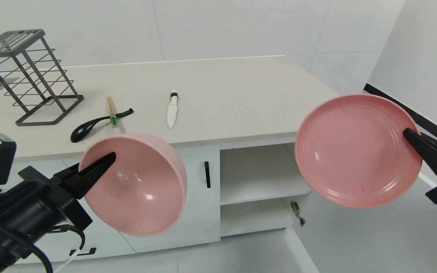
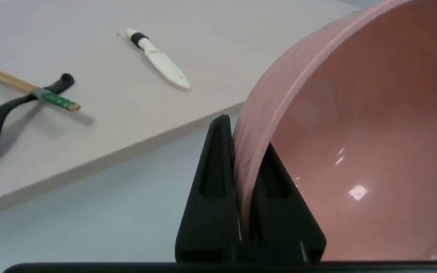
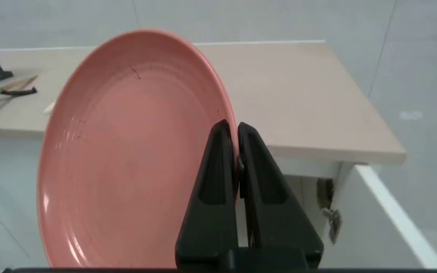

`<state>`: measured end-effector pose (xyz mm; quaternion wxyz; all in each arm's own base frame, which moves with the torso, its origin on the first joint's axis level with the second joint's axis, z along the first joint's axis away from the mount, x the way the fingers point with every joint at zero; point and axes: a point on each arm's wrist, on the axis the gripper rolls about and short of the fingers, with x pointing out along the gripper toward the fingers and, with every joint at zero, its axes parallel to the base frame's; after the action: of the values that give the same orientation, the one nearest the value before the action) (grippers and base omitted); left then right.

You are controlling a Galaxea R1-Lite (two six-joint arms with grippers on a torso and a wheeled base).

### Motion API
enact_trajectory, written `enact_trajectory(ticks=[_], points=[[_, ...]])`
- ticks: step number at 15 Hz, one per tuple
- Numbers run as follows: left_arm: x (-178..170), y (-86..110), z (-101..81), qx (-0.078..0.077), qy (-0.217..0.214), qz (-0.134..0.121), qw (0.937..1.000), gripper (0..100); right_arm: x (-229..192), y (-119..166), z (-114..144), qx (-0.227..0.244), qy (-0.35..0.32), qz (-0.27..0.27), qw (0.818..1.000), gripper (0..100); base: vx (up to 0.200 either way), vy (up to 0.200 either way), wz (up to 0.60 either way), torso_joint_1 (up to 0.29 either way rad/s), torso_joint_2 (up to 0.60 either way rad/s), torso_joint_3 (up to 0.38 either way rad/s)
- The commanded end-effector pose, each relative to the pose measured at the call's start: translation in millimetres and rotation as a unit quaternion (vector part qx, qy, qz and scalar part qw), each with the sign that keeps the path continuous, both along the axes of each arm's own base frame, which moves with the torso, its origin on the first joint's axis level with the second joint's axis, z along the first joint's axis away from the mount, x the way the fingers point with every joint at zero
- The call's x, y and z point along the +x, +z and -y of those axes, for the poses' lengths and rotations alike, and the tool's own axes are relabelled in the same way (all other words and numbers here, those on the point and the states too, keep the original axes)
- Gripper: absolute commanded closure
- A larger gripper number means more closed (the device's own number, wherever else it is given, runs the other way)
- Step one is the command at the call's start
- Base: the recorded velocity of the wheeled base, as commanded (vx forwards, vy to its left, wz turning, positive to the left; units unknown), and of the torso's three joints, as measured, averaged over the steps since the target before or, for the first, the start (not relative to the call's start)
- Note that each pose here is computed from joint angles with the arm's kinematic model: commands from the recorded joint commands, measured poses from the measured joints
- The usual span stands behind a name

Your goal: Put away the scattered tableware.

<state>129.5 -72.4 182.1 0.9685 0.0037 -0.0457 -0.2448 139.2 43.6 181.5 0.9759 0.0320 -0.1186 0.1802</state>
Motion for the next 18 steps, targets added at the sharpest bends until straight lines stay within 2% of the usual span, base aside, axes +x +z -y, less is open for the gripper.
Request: enact_trajectory(ticks=[1,11,12,14,18], points=[[0,-1.8,-0.2,0.002,0.0,-0.003,1.0,100,1,-4,-3,-0.003,0.008,-0.01,1.0,100,0.0,0.0,0.0,-0.261,0.5,0.237],[3,-5.3,0.2,0.007,0.003,-0.011,0.9999,100,7,-17,-4,-0.013,0.007,-0.043,0.999,100,0.0,0.0,0.0,-0.256,0.42,0.178],[3,-5.5,0.0,0.011,0.004,-0.01,0.9999,100,7,-18,-4,-0.014,0.007,-0.045,0.999,100,0.0,0.0,0.0,-0.256,0.33,0.119],[2,-7.7,-0.5,0.028,0.007,-0.006,0.9996,100,9,-23,-5,-0.019,0.008,-0.059,0.998,100,0.0,0.0,0.0,-0.251,0.31,0.132],[6,-12.7,0.4,0.041,0.01,-0.016,0.999,100,22,-35,-10,-0.025,0.01,-0.079,0.997,100,0.0,0.0,0.0,-0.067,0.26,0.079]])
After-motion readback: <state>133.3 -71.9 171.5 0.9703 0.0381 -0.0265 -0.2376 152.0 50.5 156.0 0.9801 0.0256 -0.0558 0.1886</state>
